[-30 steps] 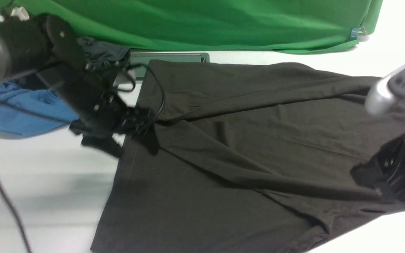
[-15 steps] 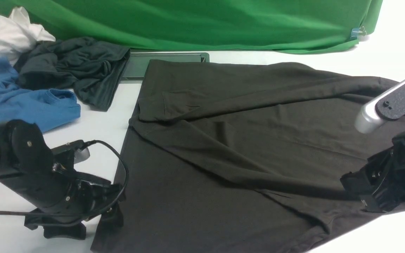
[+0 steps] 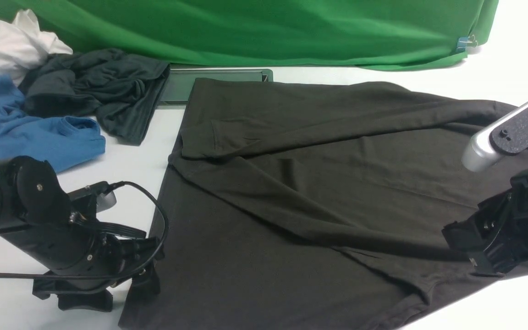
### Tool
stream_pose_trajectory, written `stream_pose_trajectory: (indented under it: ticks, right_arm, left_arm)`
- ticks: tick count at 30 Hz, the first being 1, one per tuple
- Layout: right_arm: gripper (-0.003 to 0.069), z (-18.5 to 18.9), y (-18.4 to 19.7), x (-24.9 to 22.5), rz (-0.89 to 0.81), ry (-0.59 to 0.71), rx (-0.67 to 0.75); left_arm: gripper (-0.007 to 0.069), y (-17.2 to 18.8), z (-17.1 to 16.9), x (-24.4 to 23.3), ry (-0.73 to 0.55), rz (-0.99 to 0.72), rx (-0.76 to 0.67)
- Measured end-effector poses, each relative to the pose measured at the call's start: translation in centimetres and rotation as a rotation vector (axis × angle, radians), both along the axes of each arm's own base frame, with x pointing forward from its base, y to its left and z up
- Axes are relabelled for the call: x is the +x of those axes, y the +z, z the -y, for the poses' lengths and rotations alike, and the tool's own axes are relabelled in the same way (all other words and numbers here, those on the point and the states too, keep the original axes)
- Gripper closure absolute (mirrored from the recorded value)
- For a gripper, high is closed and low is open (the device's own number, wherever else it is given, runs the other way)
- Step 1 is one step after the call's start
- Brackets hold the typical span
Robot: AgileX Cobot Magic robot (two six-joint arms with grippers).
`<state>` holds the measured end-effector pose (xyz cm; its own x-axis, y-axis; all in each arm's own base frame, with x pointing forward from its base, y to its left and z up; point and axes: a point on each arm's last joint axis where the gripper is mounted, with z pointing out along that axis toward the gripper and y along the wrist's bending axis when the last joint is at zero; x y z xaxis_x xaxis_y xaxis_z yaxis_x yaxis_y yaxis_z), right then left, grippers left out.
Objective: Fold a long-sleeved shirt on a white desktop.
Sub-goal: 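Grasp the near edge of the shirt at its hem and shoulder corners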
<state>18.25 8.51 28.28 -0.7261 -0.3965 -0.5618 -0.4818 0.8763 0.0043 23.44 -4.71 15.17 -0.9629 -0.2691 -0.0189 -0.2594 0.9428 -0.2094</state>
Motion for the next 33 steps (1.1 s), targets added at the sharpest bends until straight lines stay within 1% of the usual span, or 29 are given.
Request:
stream_pose_trajectory:
  ticks: [6, 13, 16, 20, 21, 22, 23, 24, 25, 26, 27, 30, 32, 33]
  right_arm:
    - [0.0174, 0.0, 0.0, 0.0, 0.000, 0.000, 0.000]
    - [0.0174, 0.0, 0.0, 0.0, 0.003, 0.000, 0.001]
    - [0.0174, 0.0, 0.0, 0.0, 0.004, 0.000, 0.001]
    - [0.0174, 0.0, 0.0, 0.0, 0.004, 0.000, 0.001]
    - [0.0174, 0.0, 0.0, 0.0, 0.004, 0.000, 0.001]
    - [0.0174, 0.0, 0.0, 0.0, 0.004, 0.000, 0.001]
    - [0.0174, 0.0, 0.0, 0.0, 0.004, 0.000, 0.001]
    - [0.0174, 0.0, 0.0, 0.0, 0.004, 0.000, 0.001]
    - [0.0174, 0.0, 0.0, 0.0, 0.005, 0.000, 0.002]
    - [0.0174, 0.0, 0.0, 0.0, 0.005, 0.000, 0.002]
    - [0.0174, 0.0, 0.0, 0.0, 0.006, 0.000, 0.002]
    - [0.0174, 0.0, 0.0, 0.1, 0.007, -0.001, 0.003]
    - [0.0174, 0.0, 0.0, 0.1, 0.009, 0.003, 0.001]
    - [0.0174, 0.0, 0.0, 0.0, 0.009, 0.015, -0.008]
  left_arm:
    - [0.0053, -0.2, 0.3, -0.8, -0.038, -0.052, -0.030]
    - [0.0055, -0.5, 0.4, -1.5, -0.048, 0.004, -0.065]
    - [0.0081, -0.5, 0.6, -1.5, -0.036, 0.007, -0.096]
    - [0.0161, -0.7, 0.7, -1.8, -0.031, -0.004, -0.110]
    - [0.0195, -0.7, 0.7, -1.9, -0.030, -0.007, -0.112]
    - [0.0213, -0.8, 0.7, -2.0, -0.031, -0.010, -0.112]
    - [0.0258, -0.8, 0.7, -2.0, -0.030, -0.012, -0.112]
    - [0.0272, -0.8, 0.7, -2.1, -0.030, -0.013, -0.112]
    - [0.0323, -0.9, 0.7, -2.1, -0.028, -0.018, -0.114]
    - [0.0330, -0.9, 0.7, -2.2, -0.027, -0.019, -0.115]
    - [0.0386, -1.1, 0.7, -2.3, -0.022, -0.026, -0.118]
    - [0.0506, -1.2, 0.8, -2.3, -0.062, -0.022, -0.119]
    - [0.0572, -1.2, 0.8, -2.4, -0.089, -0.017, -0.120]
    - [0.0592, -1.1, 0.8, -2.5, -0.096, -0.005, -0.120]
